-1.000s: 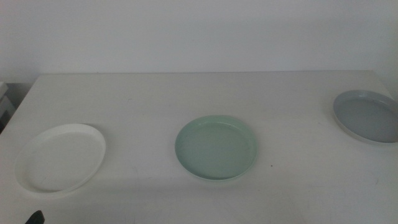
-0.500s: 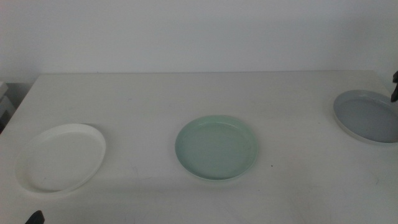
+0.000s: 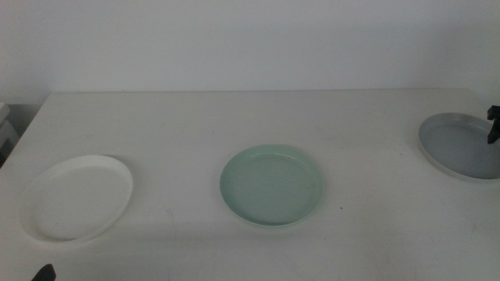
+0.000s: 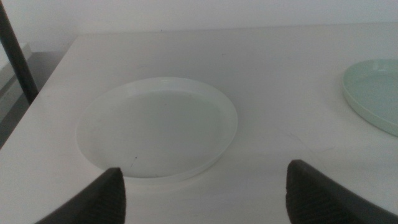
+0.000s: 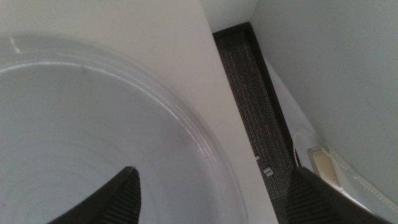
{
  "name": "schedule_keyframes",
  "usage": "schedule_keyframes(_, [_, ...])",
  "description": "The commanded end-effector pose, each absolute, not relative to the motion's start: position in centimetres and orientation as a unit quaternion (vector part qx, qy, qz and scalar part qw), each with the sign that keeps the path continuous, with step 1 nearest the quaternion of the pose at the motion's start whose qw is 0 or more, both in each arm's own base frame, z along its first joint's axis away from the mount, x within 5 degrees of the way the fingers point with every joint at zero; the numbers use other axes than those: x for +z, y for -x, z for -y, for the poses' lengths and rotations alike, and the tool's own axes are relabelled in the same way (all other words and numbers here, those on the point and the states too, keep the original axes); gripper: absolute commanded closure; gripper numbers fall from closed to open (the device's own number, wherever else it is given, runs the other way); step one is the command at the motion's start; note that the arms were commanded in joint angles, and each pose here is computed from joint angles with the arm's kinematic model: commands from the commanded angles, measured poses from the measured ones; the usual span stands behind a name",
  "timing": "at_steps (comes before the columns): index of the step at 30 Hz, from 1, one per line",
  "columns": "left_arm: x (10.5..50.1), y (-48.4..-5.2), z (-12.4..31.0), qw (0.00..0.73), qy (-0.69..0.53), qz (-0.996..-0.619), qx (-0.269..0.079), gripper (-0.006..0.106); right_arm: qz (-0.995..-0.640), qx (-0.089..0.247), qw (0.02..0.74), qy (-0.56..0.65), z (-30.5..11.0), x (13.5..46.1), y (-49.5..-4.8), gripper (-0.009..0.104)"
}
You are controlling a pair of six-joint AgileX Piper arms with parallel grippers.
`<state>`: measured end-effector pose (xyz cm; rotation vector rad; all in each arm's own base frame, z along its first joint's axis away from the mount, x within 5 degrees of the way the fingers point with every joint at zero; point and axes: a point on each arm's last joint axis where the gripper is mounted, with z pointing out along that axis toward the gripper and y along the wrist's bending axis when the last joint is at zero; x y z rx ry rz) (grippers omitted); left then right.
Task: Stack the three bowls on top of each other.
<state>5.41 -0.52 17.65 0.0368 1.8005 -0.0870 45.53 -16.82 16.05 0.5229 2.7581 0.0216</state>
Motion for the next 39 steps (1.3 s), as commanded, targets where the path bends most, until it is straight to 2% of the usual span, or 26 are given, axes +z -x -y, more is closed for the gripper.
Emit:
schedule_keyframes(1, [18.6, -5.5, 0.5, 0.658, -0.009, -0.752, -0.042, 0.014, -0.959, -0.009, 0.223, -0.177, 17.3, 20.0, -45.7, 0.040])
schedule_keyframes(11, [18.6, -5.5, 0.5, 0.658, -0.009, -0.752, -0.042, 0.014, -0.964, -0.007, 0.198, -0.177, 17.5, 17.7, -45.9, 0.060])
schedule_keyframes(13, [18.6, -5.5, 0.5, 0.658, -0.009, -0.752, -0.042, 0.014, -0.964, -0.008, 0.199, -0.176, 17.5, 17.7, -45.9, 0.071])
schedule_keyframes(16, [18.6, -5.5, 0.5, 0.658, -0.009, -0.752, -0.042, 0.014, -0.964, -0.009, 0.202, -0.175, 17.4, 18.2, -45.9, 0.095])
schedule_keyframes(22, [18.6, -5.5, 0.5, 0.658, -0.009, -0.752, -0.042, 0.014, -0.962, -0.001, 0.212, -0.174, 16.8, 21.2, -45.1, 0.096])
schedule_keyframes(27, [18.6, -5.5, 0.5, 0.658, -0.009, -0.752, -0.042, 0.014, -0.954, 0.058, 0.240, -0.171, 14.5, 25.8, -43.6, 0.096])
schedule_keyframes(31, [18.6, -5.5, 0.5, 0.658, -0.009, -0.752, -0.042, 0.014, -0.947, 0.107, 0.268, -0.139, 10.0, 28.7, -41.6, 0.096])
schedule_keyframes(39, [18.6, -5.5, 0.5, 0.658, -0.009, -0.752, -0.042, 0.014, -0.951, 0.148, 0.272, -0.010, -2.1, 31.1, -39.7, 0.096])
